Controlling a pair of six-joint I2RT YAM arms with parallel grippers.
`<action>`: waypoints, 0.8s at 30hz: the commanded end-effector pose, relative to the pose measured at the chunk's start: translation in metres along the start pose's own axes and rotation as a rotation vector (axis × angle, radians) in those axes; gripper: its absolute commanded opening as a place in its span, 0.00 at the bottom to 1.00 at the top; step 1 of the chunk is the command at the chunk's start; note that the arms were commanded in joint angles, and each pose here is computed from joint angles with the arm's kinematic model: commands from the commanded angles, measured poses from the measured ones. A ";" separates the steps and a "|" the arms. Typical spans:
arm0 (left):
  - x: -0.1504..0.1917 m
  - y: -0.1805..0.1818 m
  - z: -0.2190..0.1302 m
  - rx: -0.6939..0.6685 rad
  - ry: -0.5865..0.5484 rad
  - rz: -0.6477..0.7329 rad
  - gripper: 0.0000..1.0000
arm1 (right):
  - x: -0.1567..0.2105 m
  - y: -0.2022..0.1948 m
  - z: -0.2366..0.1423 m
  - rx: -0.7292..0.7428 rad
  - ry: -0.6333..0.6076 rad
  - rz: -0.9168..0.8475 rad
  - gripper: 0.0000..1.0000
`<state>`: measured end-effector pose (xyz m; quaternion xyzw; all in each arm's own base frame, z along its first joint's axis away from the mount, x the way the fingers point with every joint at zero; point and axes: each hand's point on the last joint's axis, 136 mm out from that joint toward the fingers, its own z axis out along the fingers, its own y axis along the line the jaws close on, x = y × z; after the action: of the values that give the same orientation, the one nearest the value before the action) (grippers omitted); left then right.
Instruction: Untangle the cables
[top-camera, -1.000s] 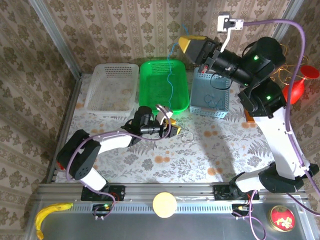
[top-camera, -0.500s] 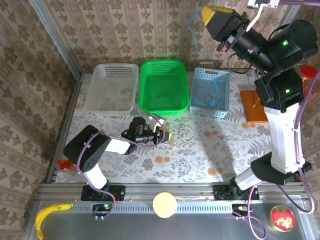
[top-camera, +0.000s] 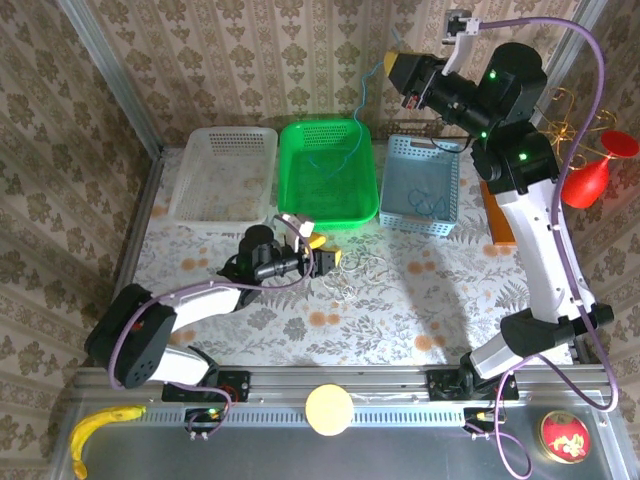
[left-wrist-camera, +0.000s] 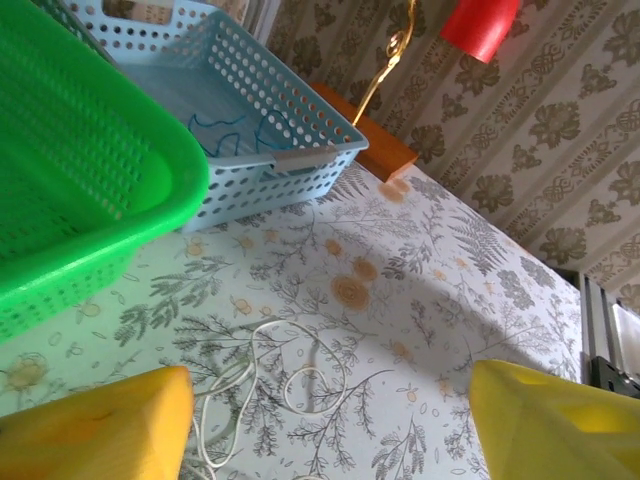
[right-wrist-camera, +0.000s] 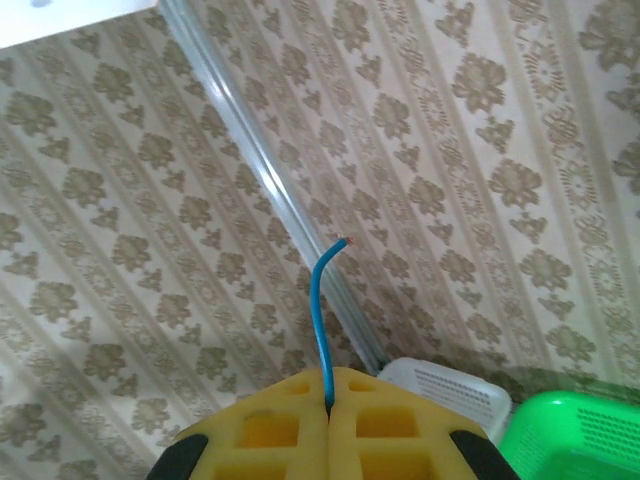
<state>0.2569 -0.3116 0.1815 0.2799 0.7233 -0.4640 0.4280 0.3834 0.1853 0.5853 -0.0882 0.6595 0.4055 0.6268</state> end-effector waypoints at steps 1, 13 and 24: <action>-0.016 0.003 -0.008 -0.060 0.002 0.008 0.78 | -0.018 -0.015 0.002 0.038 -0.072 -0.067 0.00; -0.048 0.011 -0.027 -0.161 -0.024 0.031 0.91 | 0.009 -0.120 0.014 0.216 0.002 -0.018 0.00; -0.064 0.013 -0.025 -0.171 -0.029 0.020 1.00 | 0.143 -0.232 0.016 0.461 0.223 -0.012 0.00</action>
<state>0.2834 -0.2842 0.2264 0.2429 0.7533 -0.4032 0.4593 0.5023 0.1099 0.3734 0.0126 0.7975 0.2728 0.5380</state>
